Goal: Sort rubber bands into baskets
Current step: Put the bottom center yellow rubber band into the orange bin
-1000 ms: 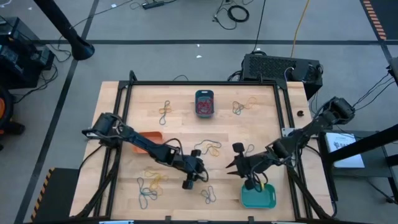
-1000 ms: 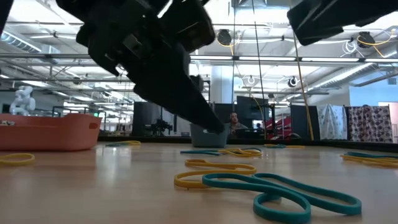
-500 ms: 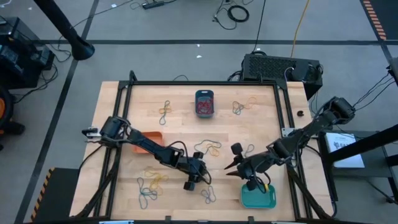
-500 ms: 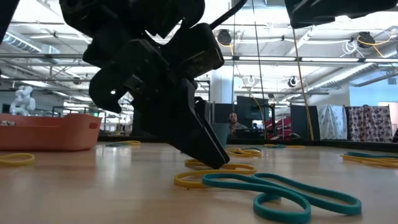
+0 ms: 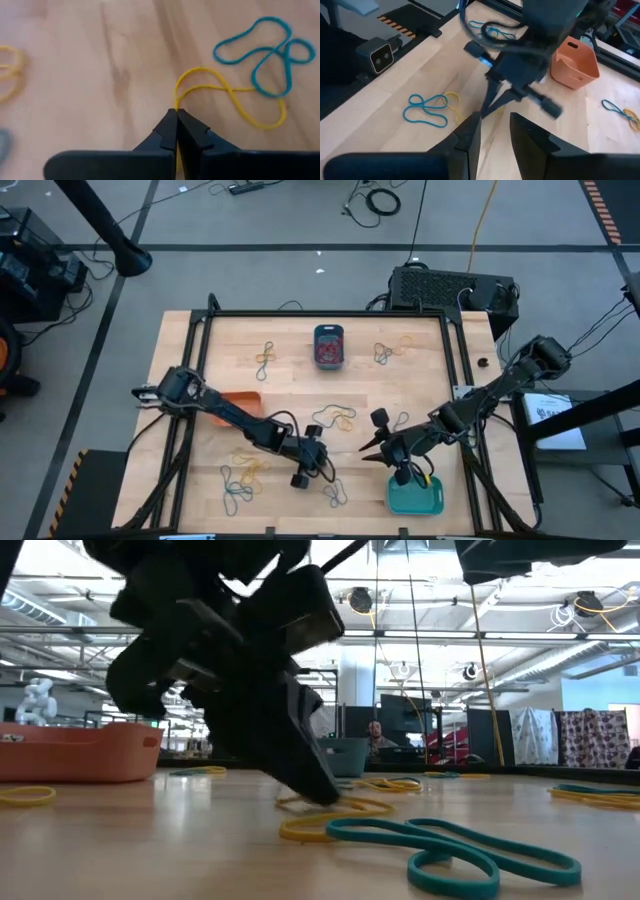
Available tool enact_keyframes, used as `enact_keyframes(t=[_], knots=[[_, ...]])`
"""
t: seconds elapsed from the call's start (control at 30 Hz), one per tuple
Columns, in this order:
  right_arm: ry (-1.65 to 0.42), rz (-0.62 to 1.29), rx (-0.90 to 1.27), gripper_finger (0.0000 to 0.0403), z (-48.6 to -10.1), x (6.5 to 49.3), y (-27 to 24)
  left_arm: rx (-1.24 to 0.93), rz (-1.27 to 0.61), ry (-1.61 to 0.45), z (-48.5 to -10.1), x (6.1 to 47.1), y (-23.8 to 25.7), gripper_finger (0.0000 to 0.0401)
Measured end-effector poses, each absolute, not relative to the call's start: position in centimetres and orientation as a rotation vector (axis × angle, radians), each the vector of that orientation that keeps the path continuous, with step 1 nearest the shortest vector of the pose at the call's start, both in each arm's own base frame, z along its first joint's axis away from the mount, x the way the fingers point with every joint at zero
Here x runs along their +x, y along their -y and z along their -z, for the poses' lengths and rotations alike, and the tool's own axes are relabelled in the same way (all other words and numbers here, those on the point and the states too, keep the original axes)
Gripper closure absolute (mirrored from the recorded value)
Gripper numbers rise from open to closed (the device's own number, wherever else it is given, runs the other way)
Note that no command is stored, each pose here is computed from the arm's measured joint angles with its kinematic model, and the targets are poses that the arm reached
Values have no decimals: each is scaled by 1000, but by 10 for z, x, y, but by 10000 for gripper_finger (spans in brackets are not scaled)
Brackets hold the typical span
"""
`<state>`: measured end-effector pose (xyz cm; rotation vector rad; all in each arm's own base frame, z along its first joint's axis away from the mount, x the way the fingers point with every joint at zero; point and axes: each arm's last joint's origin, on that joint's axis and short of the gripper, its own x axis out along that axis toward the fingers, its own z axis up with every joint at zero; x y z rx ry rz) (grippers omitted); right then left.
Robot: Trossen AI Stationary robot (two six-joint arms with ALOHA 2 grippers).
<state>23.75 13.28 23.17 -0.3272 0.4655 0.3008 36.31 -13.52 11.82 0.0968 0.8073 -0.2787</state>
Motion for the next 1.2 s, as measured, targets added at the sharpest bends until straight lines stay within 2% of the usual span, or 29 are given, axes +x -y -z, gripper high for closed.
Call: enact_keyframes(t=[0.13,0.3,0.5,0.83,1.07,1.2], knots=[[-465,-299,-319,306,-232,238,-133,157,249,-732,-158,355,137,397],[-463,-298,-315,306,-232,238,-133,233,78,-734,-203,326,136,399],[-463,-299,-315,306,-232,238,-133,164,-99,-788,-243,280,132,400],[-462,-298,-314,306,-232,238,-133,34,-346,-1026,-266,206,112,400],[-462,-298,-311,306,-232,238,-133,11,-517,-1183,-268,179,96,401],[-462,-298,-311,306,-232,238,-133,1,-532,-1211,-268,177,95,401]])
